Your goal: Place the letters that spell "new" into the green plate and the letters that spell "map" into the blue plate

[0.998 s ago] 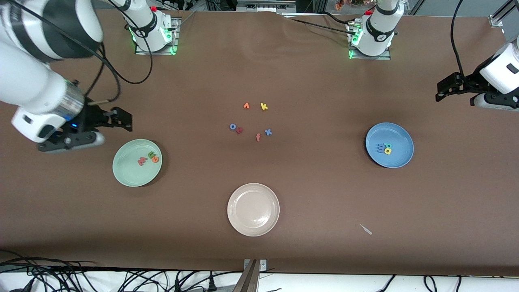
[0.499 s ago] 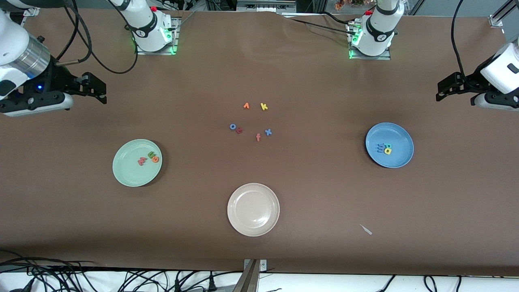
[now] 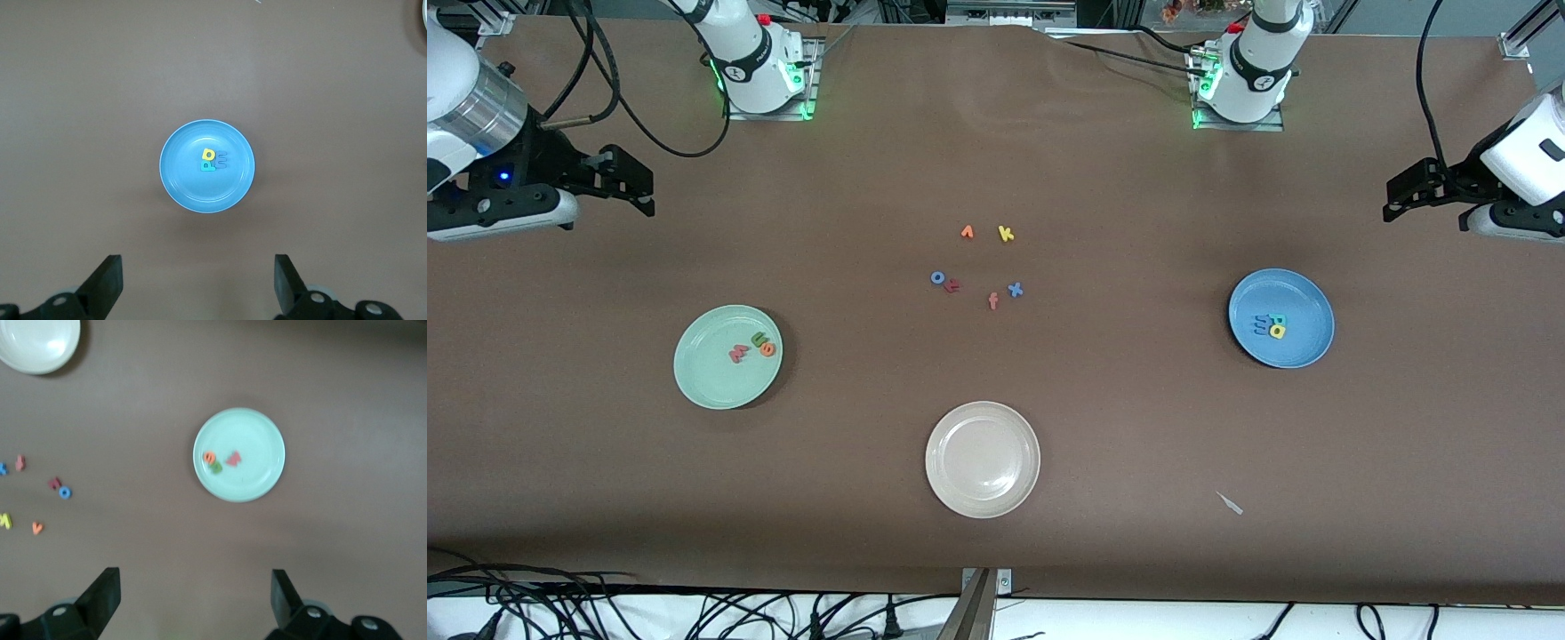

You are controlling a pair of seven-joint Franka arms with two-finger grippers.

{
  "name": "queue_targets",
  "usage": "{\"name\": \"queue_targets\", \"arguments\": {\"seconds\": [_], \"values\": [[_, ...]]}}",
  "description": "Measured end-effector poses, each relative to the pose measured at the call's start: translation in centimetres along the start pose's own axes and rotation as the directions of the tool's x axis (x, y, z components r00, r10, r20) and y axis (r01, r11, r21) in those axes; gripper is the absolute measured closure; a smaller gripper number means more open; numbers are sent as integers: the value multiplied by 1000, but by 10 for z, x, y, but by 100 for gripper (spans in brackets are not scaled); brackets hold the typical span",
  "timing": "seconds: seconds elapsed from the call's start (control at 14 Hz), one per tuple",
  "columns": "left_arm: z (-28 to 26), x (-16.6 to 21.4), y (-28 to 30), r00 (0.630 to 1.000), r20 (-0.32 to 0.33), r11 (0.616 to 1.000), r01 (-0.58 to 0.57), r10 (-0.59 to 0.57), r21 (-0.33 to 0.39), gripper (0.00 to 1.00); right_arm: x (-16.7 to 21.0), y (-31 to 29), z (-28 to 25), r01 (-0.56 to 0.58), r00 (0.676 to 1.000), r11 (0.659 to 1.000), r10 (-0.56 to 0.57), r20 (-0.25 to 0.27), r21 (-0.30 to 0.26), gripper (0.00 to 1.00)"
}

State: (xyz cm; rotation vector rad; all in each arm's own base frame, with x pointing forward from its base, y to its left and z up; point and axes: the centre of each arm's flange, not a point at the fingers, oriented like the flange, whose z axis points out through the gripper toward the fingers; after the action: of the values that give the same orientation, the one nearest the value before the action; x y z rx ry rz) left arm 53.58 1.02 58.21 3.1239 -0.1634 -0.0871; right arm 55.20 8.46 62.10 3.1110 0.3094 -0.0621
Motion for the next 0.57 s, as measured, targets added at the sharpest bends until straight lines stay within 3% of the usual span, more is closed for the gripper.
{"name": "queue_targets", "arguments": {"seconds": [0.14,0.57], "values": [[0,0,0,1000,1,1000,0,0,0,0,-8,13,-10,-24,999,1000,24,30,0,0],[0,-1,0,1000,5,1000,0,0,-1,0,-13,25,-15,-43,998,999,43,51,2,0]]}}
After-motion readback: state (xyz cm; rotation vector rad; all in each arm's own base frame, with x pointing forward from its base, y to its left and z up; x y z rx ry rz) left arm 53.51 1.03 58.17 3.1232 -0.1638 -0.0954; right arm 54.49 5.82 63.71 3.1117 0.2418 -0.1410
